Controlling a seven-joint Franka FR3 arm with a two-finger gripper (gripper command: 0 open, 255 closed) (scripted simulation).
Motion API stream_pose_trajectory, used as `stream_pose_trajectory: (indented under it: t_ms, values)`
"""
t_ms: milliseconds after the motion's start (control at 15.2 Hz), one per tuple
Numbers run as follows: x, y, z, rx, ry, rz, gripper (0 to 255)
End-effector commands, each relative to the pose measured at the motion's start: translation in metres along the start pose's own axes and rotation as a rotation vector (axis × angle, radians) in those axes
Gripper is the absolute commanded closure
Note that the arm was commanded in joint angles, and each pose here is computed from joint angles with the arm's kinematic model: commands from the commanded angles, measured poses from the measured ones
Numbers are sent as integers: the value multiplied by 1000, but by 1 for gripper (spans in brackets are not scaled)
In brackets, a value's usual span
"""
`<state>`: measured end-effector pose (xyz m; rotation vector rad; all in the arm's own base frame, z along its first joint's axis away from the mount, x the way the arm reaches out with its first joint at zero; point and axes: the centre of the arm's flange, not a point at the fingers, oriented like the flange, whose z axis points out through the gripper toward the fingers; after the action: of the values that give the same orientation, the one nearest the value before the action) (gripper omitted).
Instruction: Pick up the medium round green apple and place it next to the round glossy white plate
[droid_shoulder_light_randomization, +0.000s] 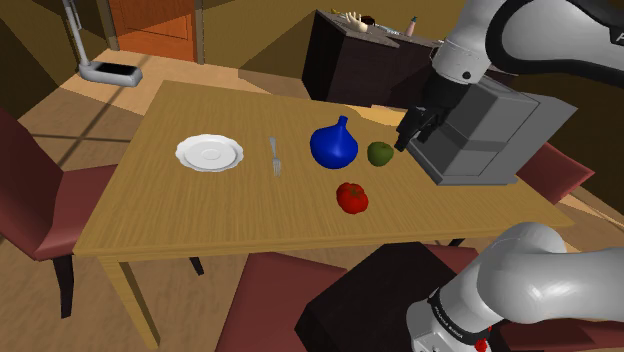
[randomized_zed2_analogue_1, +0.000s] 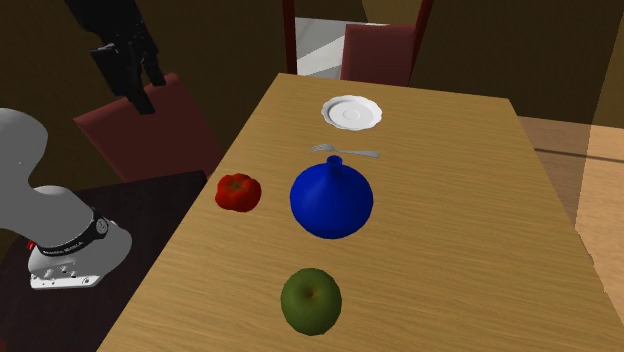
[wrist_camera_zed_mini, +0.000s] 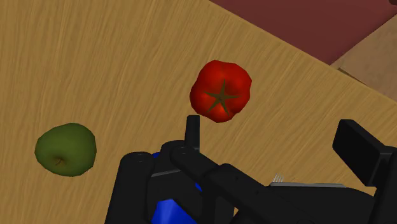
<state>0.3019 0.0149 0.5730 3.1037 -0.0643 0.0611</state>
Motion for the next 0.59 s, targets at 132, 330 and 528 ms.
stream_pose_trajectory:
  t_ms: [132,330,528]
  values:
    - [17,21,9,6,-12,3,0]
    - [43,51,23,16,-30,8,0]
    - [68,82,37,26,-48,13,0]
